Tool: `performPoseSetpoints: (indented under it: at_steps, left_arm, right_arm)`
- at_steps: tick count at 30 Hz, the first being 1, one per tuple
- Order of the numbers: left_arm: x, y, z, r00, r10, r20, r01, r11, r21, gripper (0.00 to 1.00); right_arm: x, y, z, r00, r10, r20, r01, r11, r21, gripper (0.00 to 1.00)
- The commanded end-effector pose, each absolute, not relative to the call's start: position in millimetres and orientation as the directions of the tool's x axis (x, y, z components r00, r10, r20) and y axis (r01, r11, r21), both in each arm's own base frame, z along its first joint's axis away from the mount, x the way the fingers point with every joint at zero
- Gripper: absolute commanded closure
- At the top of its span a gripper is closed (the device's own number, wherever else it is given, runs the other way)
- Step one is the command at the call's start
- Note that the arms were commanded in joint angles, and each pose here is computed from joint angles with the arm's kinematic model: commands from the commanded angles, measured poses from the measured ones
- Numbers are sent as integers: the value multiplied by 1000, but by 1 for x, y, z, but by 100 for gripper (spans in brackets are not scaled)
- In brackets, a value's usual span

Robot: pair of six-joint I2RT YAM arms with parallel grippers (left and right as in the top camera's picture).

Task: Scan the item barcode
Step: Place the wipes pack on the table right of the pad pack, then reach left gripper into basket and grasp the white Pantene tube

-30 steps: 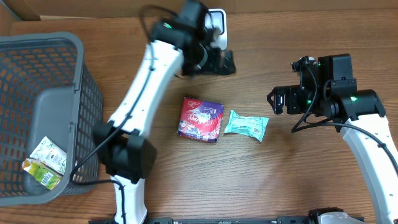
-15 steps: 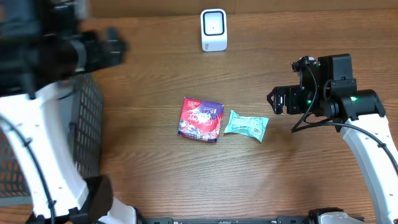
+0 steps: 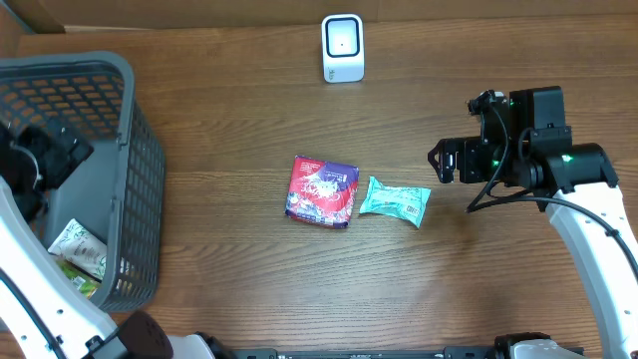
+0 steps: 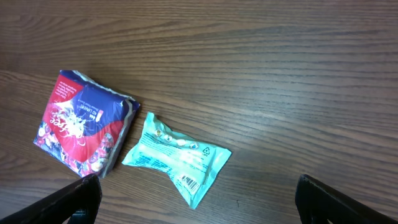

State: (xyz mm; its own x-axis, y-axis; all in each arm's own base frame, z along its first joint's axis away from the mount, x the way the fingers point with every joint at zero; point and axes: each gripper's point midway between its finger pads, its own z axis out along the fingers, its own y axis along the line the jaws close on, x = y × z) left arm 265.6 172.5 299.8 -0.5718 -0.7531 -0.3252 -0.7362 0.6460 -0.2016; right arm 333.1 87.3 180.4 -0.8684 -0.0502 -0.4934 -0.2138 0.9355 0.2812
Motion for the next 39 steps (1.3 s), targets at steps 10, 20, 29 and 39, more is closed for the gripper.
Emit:
performPoseSetpoints:
  at_steps: [10, 20, 29, 39]
  left_arm:
    - [220, 196, 192, -451, -855, -256, -871, 484, -82, 0]
    - [201, 191, 106, -438, -883, -166, -896, 444, 0, 0]
    - [192, 189, 64, -434, -884, -173, -899, 437, 17, 0]
    - [173, 195, 39, -345, -913, -219, -938, 335, 85, 8]
  right_arm:
    - [337, 91, 188, -856, -58, -514, -233, 931, 282, 0]
    - [337, 91, 188, -856, -58, -514, -233, 931, 282, 0]
    - [337, 91, 188, -856, -58, -514, -233, 931, 282, 0]
    - [337, 91, 188, -856, -58, -514, -233, 931, 282, 0]
